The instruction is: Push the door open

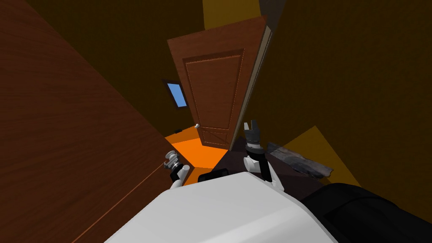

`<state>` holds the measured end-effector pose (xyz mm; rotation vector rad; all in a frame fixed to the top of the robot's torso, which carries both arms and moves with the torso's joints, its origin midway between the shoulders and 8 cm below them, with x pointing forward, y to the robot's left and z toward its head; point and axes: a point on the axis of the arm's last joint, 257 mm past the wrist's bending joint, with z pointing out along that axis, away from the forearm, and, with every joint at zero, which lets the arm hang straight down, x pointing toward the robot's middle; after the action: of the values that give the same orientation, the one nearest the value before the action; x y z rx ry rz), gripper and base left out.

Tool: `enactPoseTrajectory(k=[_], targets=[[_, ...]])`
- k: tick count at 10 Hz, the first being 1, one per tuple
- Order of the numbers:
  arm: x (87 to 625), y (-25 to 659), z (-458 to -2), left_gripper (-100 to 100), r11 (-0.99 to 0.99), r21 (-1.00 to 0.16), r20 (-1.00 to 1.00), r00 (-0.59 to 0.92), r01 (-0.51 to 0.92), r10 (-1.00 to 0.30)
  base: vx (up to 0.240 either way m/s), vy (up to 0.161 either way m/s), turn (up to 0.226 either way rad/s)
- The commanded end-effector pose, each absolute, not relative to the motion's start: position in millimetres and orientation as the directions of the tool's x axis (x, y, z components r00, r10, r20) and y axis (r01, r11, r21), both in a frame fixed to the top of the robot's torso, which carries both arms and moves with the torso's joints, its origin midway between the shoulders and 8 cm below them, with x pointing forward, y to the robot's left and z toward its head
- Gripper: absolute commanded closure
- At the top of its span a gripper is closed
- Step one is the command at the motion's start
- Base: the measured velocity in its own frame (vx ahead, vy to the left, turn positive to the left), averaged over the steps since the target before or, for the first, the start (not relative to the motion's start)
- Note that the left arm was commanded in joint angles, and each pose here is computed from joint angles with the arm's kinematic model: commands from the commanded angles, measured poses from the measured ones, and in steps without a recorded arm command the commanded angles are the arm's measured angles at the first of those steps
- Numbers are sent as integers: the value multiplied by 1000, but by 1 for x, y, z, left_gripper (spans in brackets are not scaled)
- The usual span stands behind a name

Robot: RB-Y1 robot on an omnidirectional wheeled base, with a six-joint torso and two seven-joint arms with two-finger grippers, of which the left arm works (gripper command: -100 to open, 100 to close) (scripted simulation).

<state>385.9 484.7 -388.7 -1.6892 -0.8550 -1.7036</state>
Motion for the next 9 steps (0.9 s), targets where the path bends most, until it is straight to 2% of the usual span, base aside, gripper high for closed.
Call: enactPoseTrajectory(k=[1,3,9], targets=[[361,507,-390,100,-582,10,1000,-1,813,16,-10,2,-22],[374,502,-387,100,-585,36,999,-28,810,23,109,30,-128],[355,527,-383,100,-522,32,999,-32,852,8,72,52,-32]])
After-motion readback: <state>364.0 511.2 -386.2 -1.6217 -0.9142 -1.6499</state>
